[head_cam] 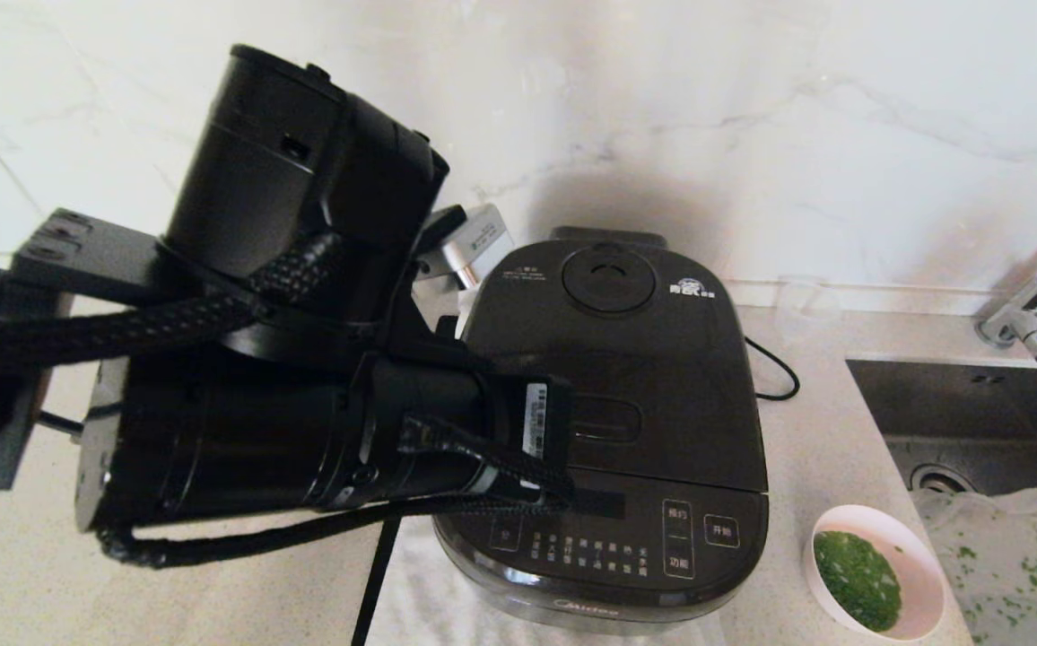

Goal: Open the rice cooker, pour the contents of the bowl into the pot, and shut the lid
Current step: Open the rice cooker

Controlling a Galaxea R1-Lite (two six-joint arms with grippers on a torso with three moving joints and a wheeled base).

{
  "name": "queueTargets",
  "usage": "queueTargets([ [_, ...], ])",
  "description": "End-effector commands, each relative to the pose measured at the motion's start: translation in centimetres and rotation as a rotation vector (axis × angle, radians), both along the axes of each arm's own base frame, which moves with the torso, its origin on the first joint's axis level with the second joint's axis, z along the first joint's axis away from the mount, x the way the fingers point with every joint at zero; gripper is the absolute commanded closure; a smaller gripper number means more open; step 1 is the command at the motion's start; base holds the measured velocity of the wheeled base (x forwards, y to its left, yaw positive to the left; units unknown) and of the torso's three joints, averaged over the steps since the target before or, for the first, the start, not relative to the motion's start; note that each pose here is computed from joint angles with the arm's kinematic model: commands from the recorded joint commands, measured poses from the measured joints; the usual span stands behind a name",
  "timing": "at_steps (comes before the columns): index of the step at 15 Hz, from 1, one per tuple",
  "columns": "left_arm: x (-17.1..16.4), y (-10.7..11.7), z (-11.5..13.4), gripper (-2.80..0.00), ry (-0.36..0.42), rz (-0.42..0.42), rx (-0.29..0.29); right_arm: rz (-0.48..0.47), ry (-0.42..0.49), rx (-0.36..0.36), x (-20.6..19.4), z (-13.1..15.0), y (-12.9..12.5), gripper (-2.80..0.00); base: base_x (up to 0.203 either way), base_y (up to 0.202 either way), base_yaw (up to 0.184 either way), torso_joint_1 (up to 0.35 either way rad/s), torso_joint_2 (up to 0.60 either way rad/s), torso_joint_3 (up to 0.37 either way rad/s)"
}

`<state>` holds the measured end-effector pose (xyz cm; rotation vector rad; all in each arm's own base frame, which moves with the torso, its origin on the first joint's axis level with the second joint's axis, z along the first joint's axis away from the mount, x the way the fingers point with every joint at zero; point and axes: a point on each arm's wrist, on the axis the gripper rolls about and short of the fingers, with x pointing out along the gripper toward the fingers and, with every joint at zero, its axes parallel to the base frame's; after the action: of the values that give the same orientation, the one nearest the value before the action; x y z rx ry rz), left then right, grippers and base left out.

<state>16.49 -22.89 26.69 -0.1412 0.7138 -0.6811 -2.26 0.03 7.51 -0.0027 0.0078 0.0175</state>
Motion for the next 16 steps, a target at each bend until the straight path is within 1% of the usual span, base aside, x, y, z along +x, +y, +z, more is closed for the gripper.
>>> queueTargets([
  [1,-0.4,-0.1,-1.1,0.00,0.032,0.005,0.009,0.001,0.000,0.000,0.0,0.0,0.0,0.00,0.000,0.000,0.000,0.000,0.00,0.000],
  [3,-0.3,-0.6,-2.1,0.00,0.032,0.003,0.010,0.001,0.000,0.000,0.0,0.0,0.0,0.00,0.000,0.000,0.000,0.000,0.00,0.000],
  [5,0.0,-1.1,-2.6,0.00,0.009,0.041,0.020,0.001,0.000,0.000,0.0,0.0,0.0,0.00,0.000,0.000,0.000,0.000,0.00,0.000],
  [7,0.2,-1.3,-3.1,0.00,0.010,0.048,0.036,0.001,0.000,0.000,0.0,0.0,0.0,0.00,0.000,0.000,0.000,0.000,0.00,0.000],
  [10,0.5,-1.5,-3.5,0.00,-0.017,0.110,0.072,0.001,0.000,0.000,0.0,0.0,0.0,0.00,0.000,0.000,0.000,0.000,0.00,0.000],
  [12,0.5,-1.4,-3.6,0.00,-0.016,0.111,0.074,0.001,0.000,0.000,0.0,0.0,0.0,0.00,0.000,0.000,0.000,0.000,0.00,0.000],
  [14,0.5,-1.5,-2.9,0.00,-0.030,0.108,0.042,0.001,0.000,0.000,0.0,0.0,0.0,0.00,0.000,0.000,0.000,0.000,0.00,0.000],
  [16,0.7,-1.7,-2.2,0.00,-0.063,0.108,-0.016,0.001,0.000,0.000,0.0,0.0,0.0,0.00,0.000,0.000,0.000,0.000,0.00,0.000],
])
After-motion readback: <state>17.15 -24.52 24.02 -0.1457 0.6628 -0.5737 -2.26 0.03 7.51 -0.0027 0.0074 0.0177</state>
